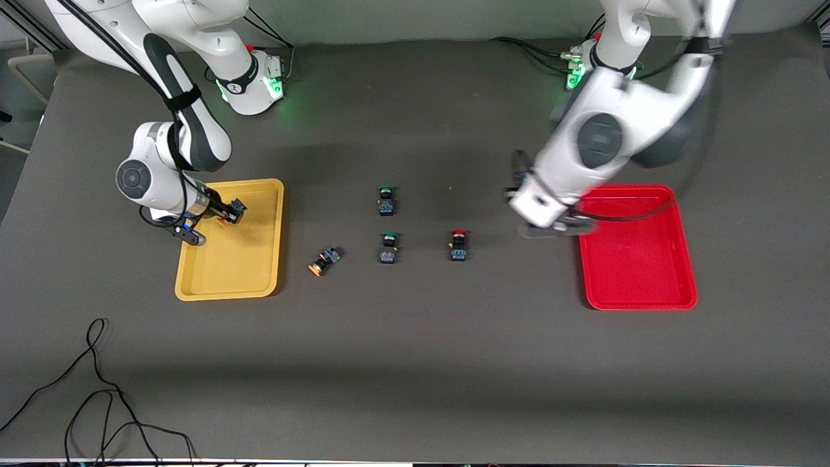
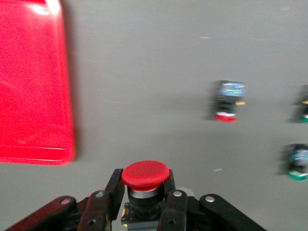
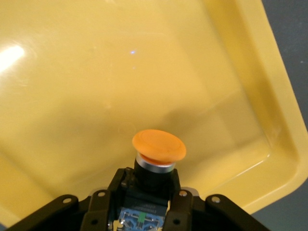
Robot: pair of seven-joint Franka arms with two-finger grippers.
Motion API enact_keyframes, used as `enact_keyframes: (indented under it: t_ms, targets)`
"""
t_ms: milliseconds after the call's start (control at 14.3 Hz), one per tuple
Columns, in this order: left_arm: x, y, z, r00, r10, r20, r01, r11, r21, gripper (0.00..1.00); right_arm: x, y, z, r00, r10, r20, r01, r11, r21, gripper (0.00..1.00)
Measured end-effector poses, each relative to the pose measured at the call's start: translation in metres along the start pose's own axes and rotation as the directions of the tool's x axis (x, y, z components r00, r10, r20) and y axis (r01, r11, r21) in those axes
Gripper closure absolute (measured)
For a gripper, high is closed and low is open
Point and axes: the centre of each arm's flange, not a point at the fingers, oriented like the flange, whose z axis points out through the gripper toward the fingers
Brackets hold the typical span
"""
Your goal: Place red and yellow buttons in trays
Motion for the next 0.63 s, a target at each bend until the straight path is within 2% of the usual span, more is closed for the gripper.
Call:
enact_keyframes:
  t_ms: [140, 210, 419, 489, 629]
  targets:
    - [0.016, -0.084, 0.005, 0.999, 0.030, 0.015, -0.030, 1.000, 0.009, 0.62, 0.001, 0.001, 0.002, 1.000, 0.003, 0.002, -0.003, 1.000, -0.002, 0.46]
    - [0.023, -0.121, 0.009, 0.999, 0.040, 0.013, -0.040, 0.999, 0.017, 0.62, 0.002, 0.002, 0.001, 1.000, 0.007, 0.002, -0.007, 1.000, 0.000, 0.35]
    - [0.039, -0.193, 0.036, 0.997, 0.067, -0.038, -0.067, 0.998, 0.005, 0.62, 0.007, 0.001, -0.010, 1.000, 0.010, -0.018, -0.010, 1.000, 0.016, 0.05]
    - [0.041, -0.201, 0.052, 0.995, 0.080, -0.056, -0.079, 0.997, 0.017, 0.62, 0.009, -0.002, -0.020, 1.000, 0.008, -0.031, -0.007, 1.000, 0.028, 0.00]
    - [0.050, -0.200, 0.096, 0.989, 0.106, -0.101, -0.103, 0.994, 0.033, 0.62, 0.016, -0.011, -0.057, 0.999, -0.002, -0.052, 0.004, 0.998, 0.055, 0.00]
